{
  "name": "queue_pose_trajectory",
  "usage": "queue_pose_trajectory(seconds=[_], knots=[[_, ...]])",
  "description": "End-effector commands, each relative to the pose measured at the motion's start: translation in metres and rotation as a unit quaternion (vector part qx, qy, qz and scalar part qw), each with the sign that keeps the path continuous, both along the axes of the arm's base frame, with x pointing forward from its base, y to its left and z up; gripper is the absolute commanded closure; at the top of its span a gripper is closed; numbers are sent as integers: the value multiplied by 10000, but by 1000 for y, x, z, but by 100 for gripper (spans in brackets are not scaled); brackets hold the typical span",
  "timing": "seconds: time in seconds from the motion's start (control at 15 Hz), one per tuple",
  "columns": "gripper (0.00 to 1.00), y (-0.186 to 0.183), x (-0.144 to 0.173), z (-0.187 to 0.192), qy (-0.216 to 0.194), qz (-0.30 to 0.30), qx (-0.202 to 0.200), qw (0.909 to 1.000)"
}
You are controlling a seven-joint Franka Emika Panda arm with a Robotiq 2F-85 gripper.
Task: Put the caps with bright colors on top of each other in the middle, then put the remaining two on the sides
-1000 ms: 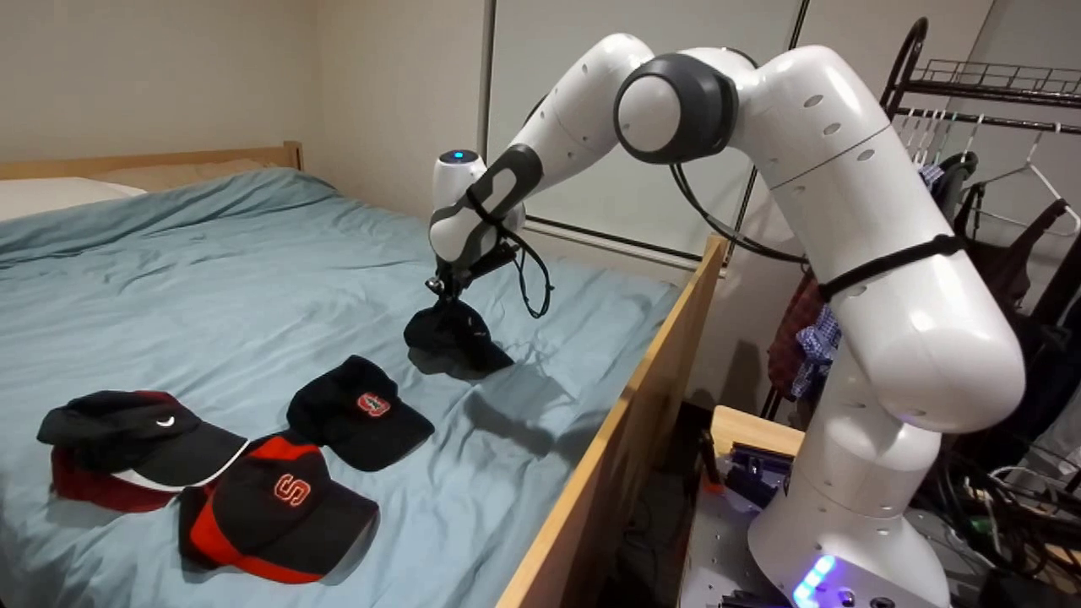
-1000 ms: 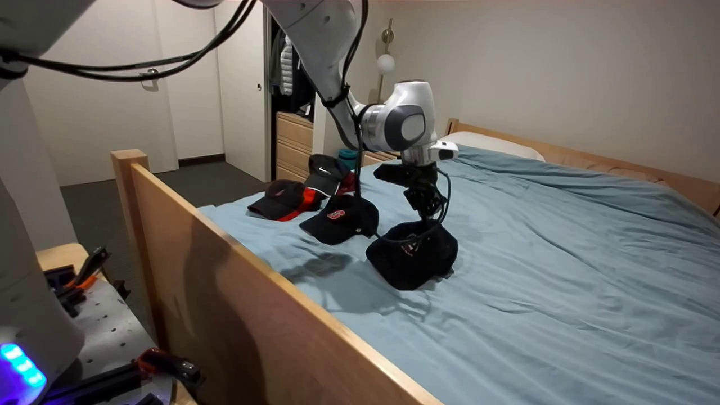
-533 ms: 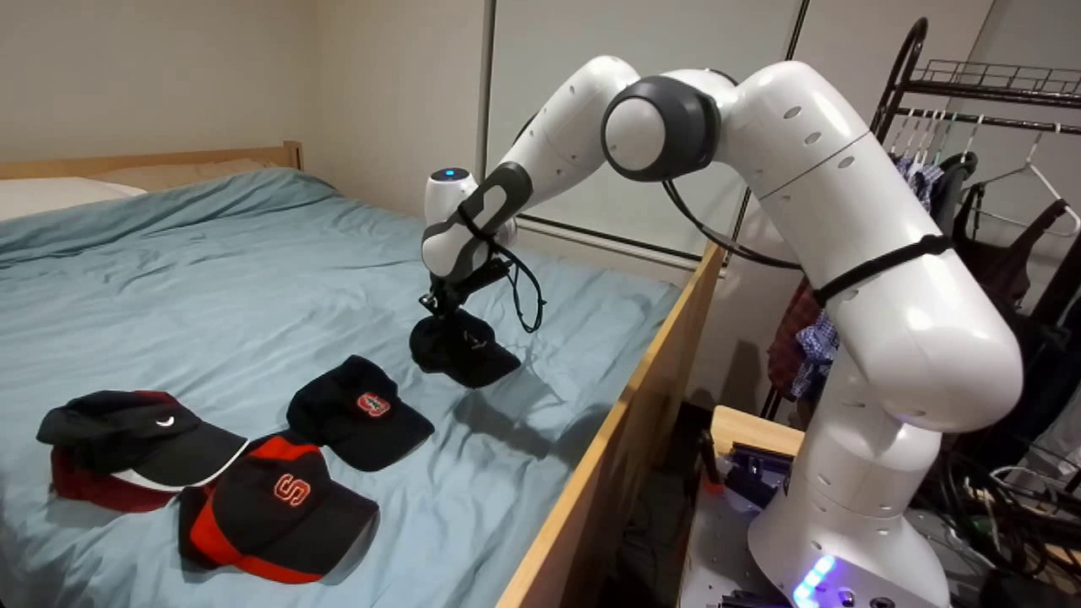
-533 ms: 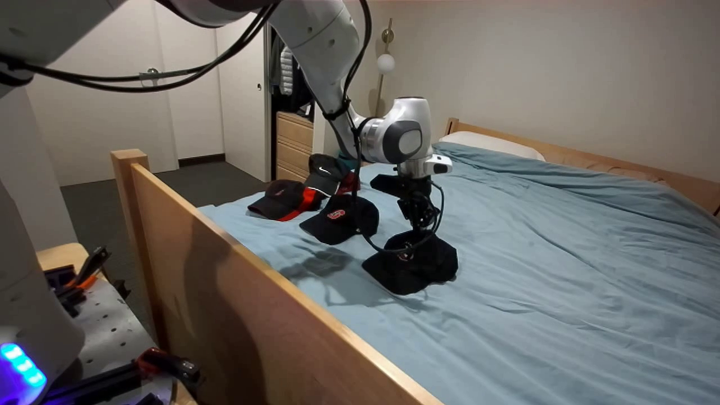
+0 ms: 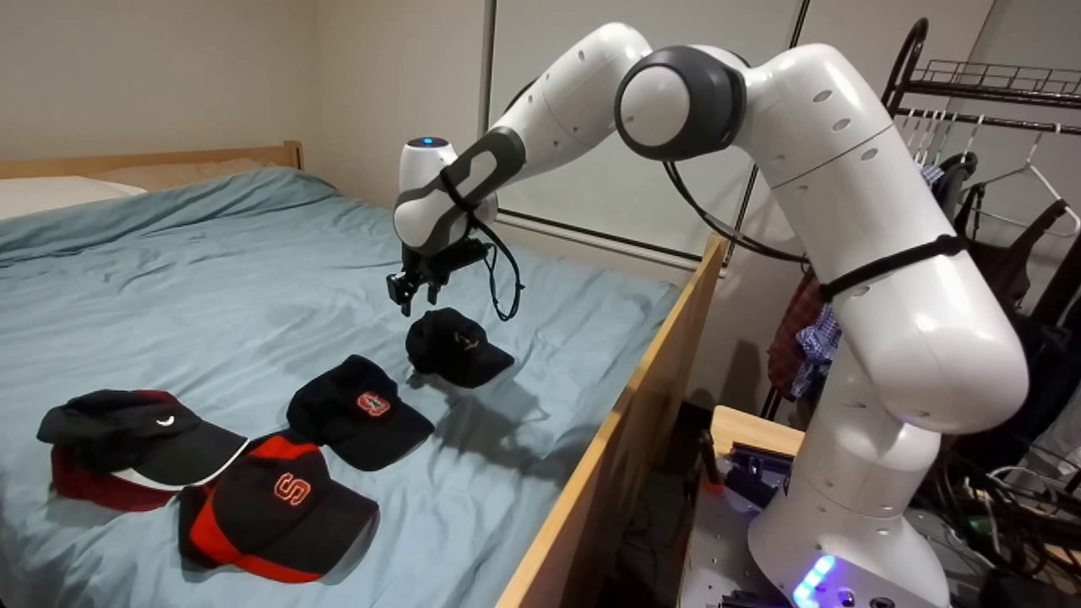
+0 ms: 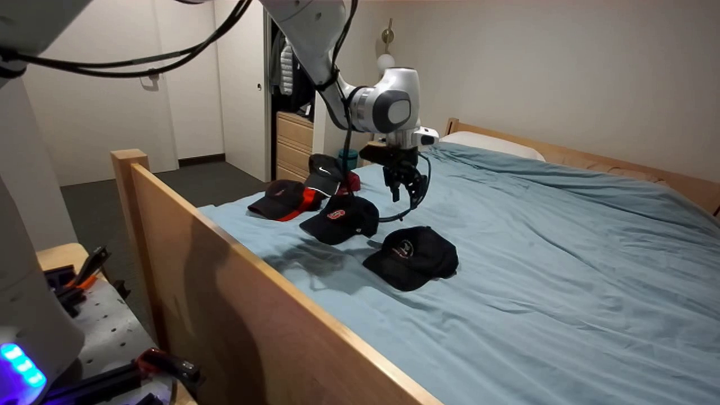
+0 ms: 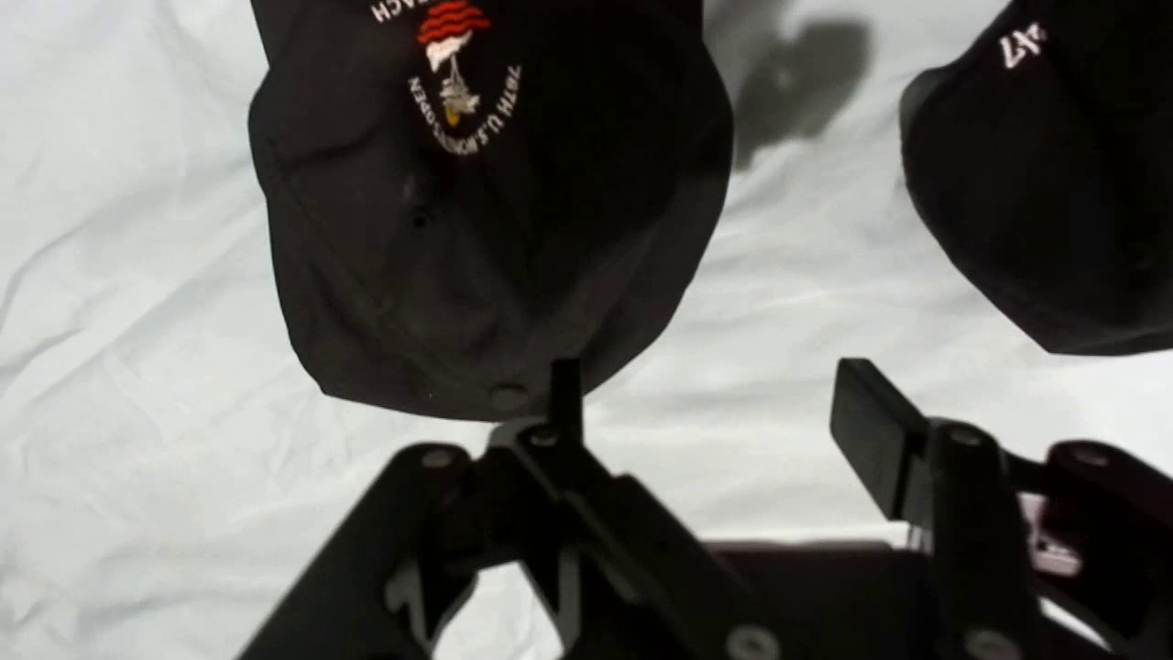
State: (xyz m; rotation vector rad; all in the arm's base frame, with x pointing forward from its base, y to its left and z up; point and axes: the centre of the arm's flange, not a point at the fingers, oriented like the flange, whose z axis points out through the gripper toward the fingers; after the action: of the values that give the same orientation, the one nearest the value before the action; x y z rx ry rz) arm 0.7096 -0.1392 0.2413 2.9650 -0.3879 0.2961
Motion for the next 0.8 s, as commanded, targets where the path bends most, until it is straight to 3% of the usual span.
queue_pose_trajectory(seconds=[0.0,0.2,0.4,0.73], knots=[[2,17,-16,46,-61,-64,-81,9999],[0,49,-19,70,-77,453,330,9984],[0,128,-26,70,173,1217,645,9903],[0,255,-29,37,725,2353,1033,9637]])
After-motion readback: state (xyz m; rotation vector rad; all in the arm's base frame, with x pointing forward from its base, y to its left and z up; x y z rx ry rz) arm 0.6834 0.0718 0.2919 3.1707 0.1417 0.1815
